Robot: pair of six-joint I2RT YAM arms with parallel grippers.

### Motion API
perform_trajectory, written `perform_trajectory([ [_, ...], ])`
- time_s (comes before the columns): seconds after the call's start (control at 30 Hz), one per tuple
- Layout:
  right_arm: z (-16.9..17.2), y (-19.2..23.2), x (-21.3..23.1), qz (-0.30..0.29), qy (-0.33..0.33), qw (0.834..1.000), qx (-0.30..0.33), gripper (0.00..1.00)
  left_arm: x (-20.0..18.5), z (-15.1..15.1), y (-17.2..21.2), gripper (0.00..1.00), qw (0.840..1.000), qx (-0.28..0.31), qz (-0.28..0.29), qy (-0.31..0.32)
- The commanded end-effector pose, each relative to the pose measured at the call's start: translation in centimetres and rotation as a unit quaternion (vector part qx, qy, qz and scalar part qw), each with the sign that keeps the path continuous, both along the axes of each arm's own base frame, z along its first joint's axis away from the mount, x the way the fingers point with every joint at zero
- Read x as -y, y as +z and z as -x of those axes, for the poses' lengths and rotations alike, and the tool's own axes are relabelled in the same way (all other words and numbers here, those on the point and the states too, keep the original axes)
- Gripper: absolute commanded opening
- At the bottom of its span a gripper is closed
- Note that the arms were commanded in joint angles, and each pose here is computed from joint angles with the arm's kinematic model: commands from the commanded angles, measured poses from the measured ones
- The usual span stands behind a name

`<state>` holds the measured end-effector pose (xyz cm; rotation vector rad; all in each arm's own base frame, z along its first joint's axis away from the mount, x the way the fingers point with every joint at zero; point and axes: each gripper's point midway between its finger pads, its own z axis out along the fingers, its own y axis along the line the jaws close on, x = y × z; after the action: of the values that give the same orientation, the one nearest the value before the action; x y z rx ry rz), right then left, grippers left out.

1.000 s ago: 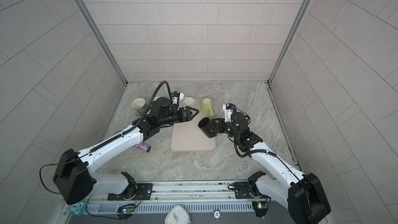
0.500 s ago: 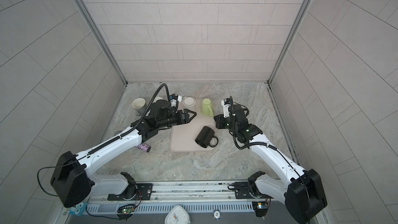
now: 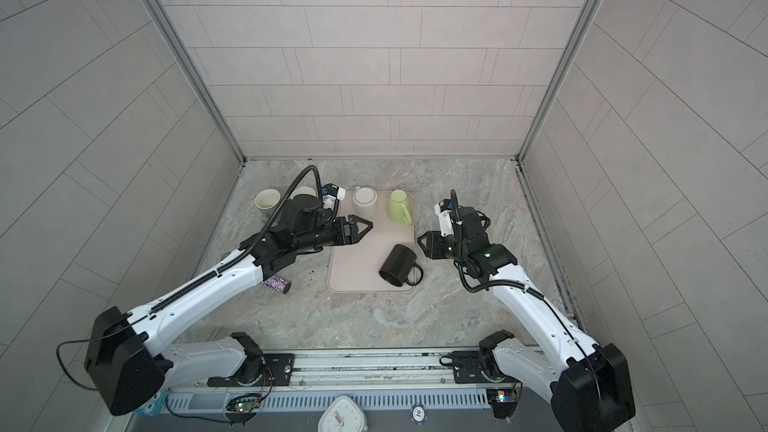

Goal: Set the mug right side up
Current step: 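Set the black mug upright on the tray with the right gripper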

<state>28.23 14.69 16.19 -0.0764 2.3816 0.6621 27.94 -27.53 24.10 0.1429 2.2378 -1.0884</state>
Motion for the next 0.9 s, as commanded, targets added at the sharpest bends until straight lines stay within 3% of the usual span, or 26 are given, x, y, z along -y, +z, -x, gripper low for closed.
perform_trajectory([
  [0.0, 0.7, -2.3, -0.8, -0.016, 0.016, 0.999, -0.036, 0.48, -0.4, 1.2, -0.7, 0.71, 1.0, -0.01, 0.0, -0.001],
  [0.33, 2.0, -5.9, -1.4, -0.023, 0.043, 0.996, -0.075, 0.47, -0.3, 4.7, -4.8, 0.71, 0.999, -0.034, -0.027, -0.026],
  [0.87, 1.8, -8.9, -2.3, -0.028, 0.066, 0.992, -0.1, 0.43, -0.6, 5.4, -5.9, 0.71, 0.998, -0.051, -0.014, -0.017],
])
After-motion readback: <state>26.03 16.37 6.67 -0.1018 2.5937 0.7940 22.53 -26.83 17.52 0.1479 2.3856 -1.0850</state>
